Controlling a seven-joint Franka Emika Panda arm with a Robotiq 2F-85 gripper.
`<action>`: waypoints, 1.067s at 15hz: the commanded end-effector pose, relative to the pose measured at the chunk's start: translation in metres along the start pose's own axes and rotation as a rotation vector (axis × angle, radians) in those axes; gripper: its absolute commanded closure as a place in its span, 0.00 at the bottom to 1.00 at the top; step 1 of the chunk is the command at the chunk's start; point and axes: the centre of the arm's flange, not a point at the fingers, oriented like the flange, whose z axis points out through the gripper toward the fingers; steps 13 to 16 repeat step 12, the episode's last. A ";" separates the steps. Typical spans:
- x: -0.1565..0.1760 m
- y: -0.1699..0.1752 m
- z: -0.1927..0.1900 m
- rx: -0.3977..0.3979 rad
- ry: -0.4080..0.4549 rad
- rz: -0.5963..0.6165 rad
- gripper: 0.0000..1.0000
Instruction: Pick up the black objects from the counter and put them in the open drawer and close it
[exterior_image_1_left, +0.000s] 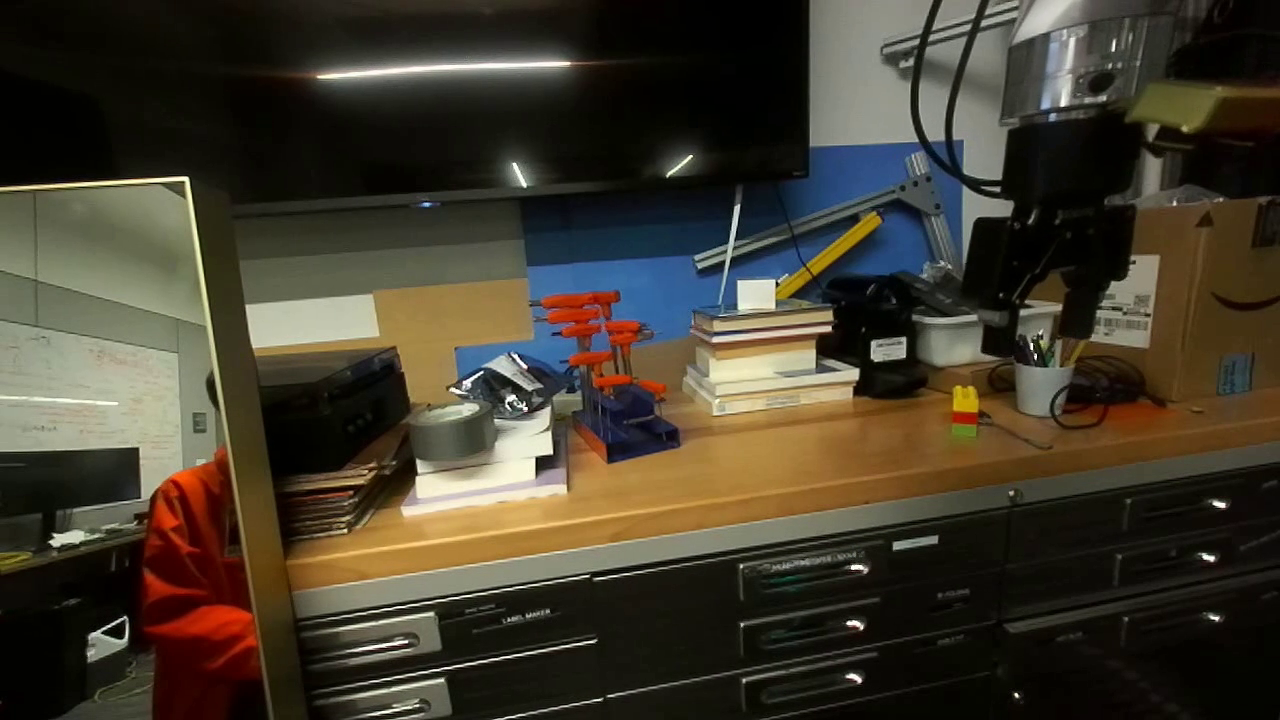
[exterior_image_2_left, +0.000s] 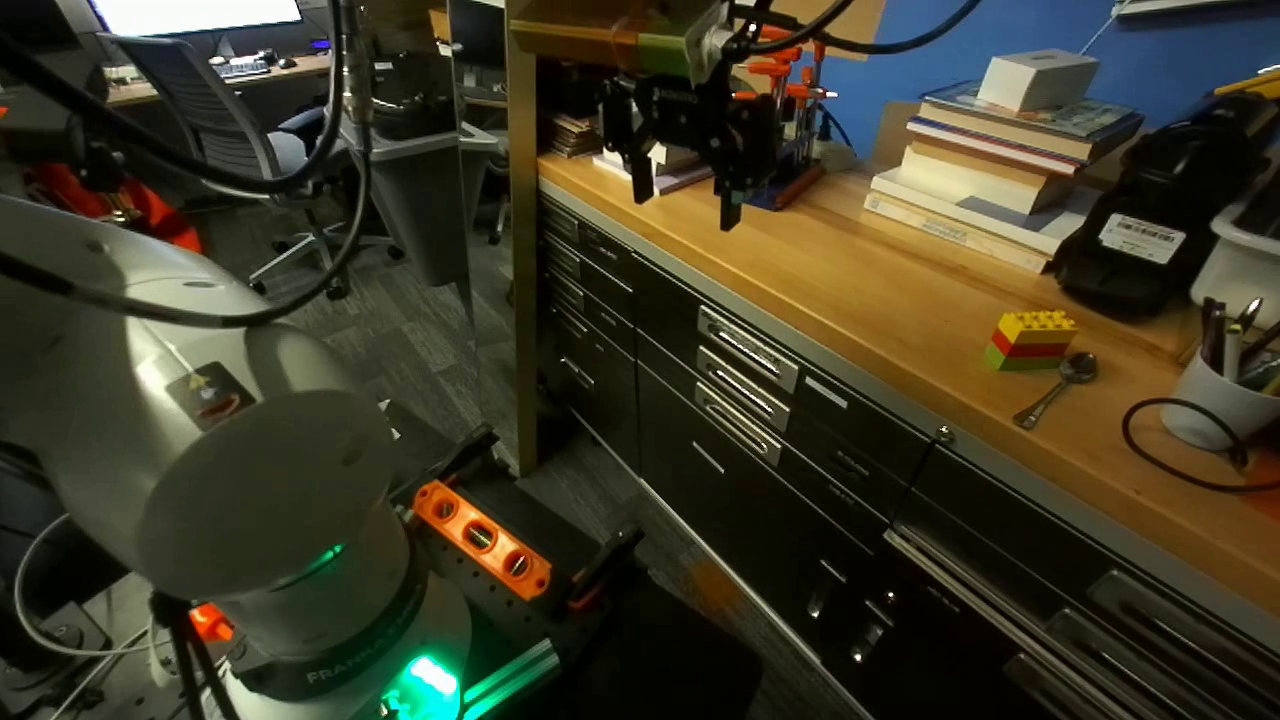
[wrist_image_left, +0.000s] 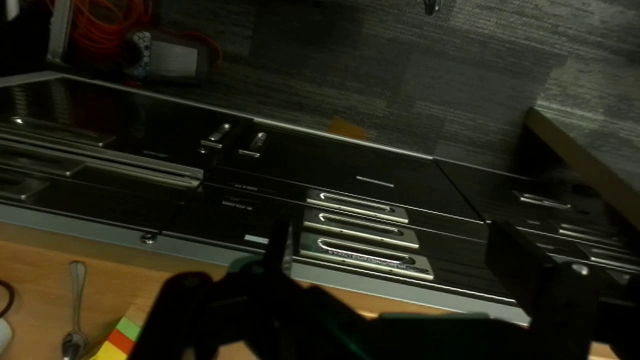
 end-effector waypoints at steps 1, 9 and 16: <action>-0.007 0.005 -0.001 0.062 0.040 -0.028 0.00; -0.004 0.004 0.008 0.036 -0.009 -0.011 0.00; -0.004 0.004 0.008 0.035 -0.010 -0.011 0.00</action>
